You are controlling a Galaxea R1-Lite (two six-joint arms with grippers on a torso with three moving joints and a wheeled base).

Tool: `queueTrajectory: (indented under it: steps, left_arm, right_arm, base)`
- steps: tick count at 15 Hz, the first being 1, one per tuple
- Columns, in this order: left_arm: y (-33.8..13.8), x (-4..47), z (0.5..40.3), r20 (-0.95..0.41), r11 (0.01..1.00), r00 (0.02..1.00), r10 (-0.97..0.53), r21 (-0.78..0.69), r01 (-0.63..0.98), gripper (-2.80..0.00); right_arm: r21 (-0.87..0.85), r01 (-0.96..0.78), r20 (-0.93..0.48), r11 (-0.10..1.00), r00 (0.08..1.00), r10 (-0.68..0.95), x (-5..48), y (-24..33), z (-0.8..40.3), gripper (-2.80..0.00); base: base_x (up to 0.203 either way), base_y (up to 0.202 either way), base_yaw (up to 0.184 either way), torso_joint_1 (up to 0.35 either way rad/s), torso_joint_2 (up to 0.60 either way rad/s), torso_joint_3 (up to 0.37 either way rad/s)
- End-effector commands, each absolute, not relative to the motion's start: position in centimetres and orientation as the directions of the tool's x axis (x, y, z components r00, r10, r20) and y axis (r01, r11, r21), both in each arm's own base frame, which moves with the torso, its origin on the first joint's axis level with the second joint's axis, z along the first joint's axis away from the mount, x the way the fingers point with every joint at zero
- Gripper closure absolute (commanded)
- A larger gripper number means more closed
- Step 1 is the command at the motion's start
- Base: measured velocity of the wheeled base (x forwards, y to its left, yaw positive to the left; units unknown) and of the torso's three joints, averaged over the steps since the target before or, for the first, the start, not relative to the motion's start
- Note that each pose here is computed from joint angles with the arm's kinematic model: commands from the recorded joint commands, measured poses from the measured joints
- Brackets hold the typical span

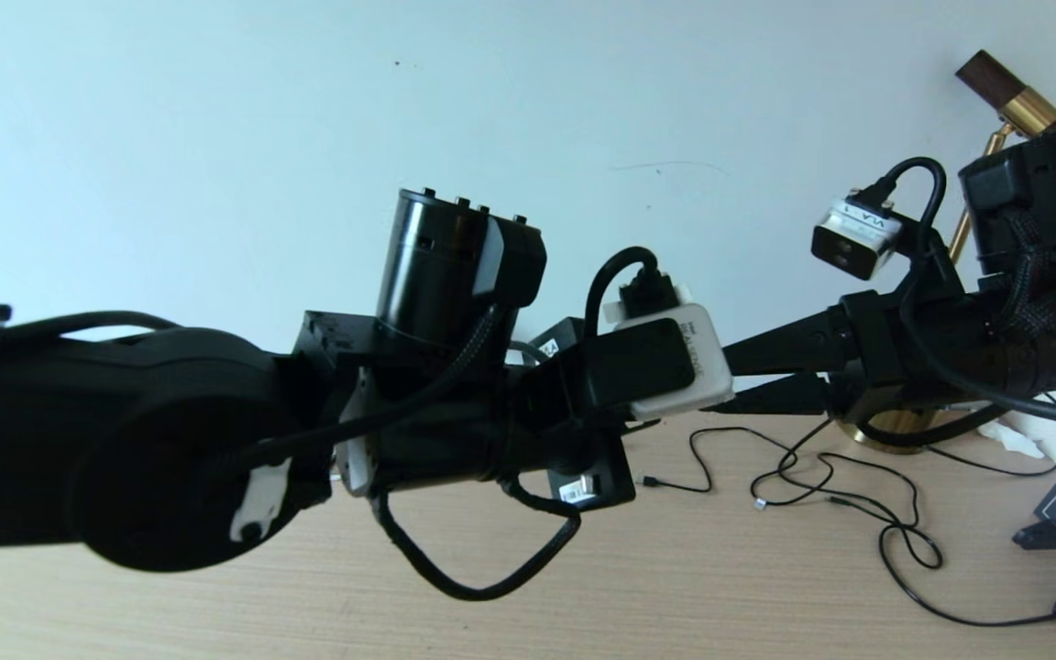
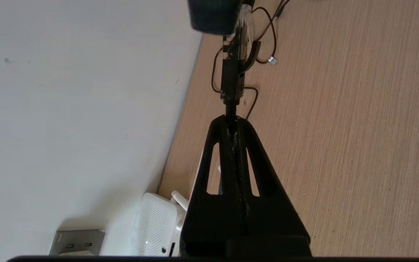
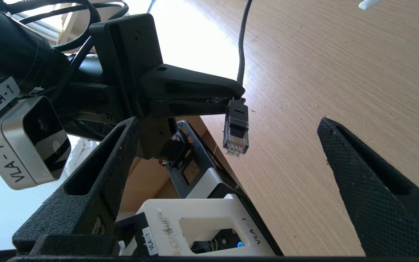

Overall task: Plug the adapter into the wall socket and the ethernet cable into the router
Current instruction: Hand it to the other hand

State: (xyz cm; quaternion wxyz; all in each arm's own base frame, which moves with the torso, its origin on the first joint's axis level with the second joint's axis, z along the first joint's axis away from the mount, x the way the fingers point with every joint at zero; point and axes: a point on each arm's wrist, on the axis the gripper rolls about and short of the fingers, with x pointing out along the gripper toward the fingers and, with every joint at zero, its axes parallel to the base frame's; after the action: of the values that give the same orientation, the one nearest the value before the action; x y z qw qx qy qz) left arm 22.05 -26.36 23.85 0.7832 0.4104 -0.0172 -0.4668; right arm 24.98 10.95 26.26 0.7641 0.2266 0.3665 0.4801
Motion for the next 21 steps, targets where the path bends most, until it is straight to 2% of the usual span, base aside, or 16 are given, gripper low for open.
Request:
queueTrajectory:
  steps: [1, 5, 6, 21]
  left_arm:
    - [-26.53, 21.9, 23.8, -0.357, 0.22, 0.559, -0.749, 0.661, 0.717, 0.0]
    - [-26.58, 21.67, 23.77, -0.358, 0.216, 0.554, -0.752, 0.66, 0.72, 0.0]
    - [-26.61, 21.64, 23.77, -0.358, 0.215, 0.553, -0.753, 0.66, 0.72, 0.0]
    - [-26.86, 21.93, 23.76, -0.328, 0.26, 0.567, -0.755, 0.645, 0.719, 0.0]
  right_arm:
    - [0.703, -0.565, -0.341, 0.432, 0.266, 0.902, 25.06, 10.99, 26.26, -2.8]
    - [0.701, -0.565, -0.344, 0.434, 0.266, 0.901, 25.05, 10.99, 26.17, -2.8]
    - [0.701, -0.565, -0.345, 0.436, 0.267, 0.9, 25.09, 11.0, 26.13, 0.0]
    - [0.714, -0.547, -0.356, 0.438, 0.254, 0.899, 24.65, 10.97, 25.58, 0.0]
  base:
    - [0.0, 0.0, 0.0, 0.0, 0.0, 0.0]
    - [0.0, 0.0, 0.0, 0.0, 0.0, 0.0]
    - [0.0, 0.0, 0.0, 0.0, 0.0, 0.0]
    - [0.0, 0.0, 0.0, 0.0, 0.0, 0.0]
